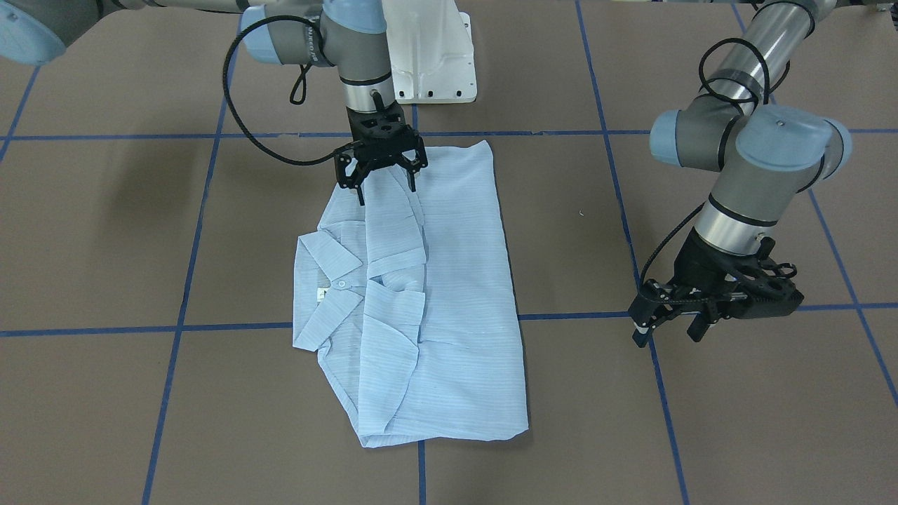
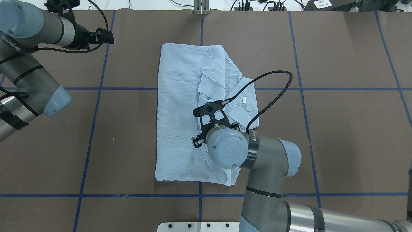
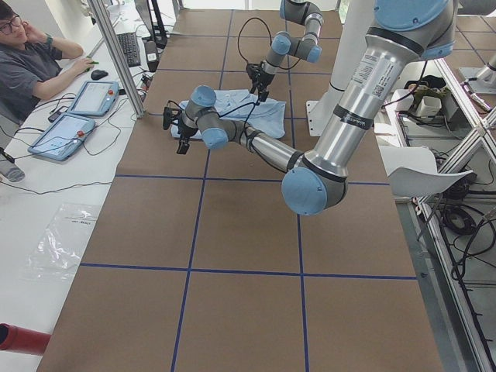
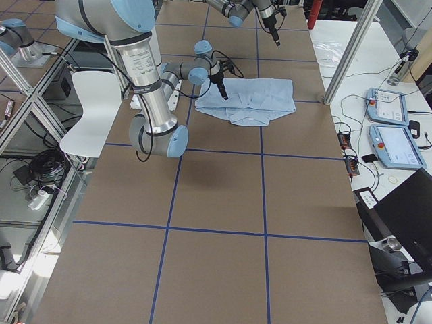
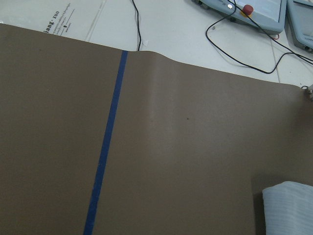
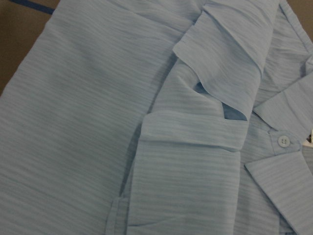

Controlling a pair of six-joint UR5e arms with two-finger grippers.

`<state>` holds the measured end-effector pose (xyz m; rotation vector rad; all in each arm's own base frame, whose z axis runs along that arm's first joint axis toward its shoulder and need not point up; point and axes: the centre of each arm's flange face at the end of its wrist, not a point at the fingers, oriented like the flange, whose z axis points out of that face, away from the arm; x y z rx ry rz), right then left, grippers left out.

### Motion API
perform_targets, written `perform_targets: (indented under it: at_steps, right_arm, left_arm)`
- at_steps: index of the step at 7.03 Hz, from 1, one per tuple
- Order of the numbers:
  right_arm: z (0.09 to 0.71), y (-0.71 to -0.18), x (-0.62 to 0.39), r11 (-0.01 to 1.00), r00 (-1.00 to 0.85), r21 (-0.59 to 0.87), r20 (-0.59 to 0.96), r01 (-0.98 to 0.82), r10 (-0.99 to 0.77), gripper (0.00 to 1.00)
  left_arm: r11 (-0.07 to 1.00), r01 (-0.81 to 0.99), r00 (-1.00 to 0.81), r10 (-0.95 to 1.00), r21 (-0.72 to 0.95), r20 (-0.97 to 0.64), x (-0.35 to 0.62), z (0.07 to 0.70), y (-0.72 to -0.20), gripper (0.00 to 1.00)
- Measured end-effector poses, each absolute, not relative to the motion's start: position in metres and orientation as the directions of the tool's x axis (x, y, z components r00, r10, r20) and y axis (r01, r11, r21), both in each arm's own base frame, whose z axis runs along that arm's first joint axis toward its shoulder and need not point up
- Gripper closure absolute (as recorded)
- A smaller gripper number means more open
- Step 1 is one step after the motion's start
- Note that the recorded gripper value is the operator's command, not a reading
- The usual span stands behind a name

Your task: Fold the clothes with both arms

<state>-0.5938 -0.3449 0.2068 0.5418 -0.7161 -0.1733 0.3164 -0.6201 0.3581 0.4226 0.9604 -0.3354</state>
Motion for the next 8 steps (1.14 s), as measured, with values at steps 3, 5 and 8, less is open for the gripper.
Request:
perform_targets:
  at_steps: [3, 5, 8]
  right_arm:
    - [0.203, -0.346, -0.632, 0.797, 0.783, 0.602, 0.469, 0.055, -0.408, 0.0]
    - [0.213, -0.335, -0.642, 0.794, 0.784, 0.601, 0.448, 0.092, -0.43, 0.0]
    - [0.225, -0.326, -0.651, 0.796, 0.787, 0.593, 0.43, 0.122, -0.442, 0.0]
  left_arm:
    - [0.871, 0.452, 0.534, -0.089, 0.195, -0.841, 0.317, 0.36, -0.619, 0.0]
    - [0.872, 0.451, 0.534, -0.091, 0.192, -0.841, 0.318, 0.36, -0.618, 0.0]
    - [0.872, 0.452, 0.532, -0.095, 0.188, -0.842, 0.319, 0.36, -0.618, 0.0]
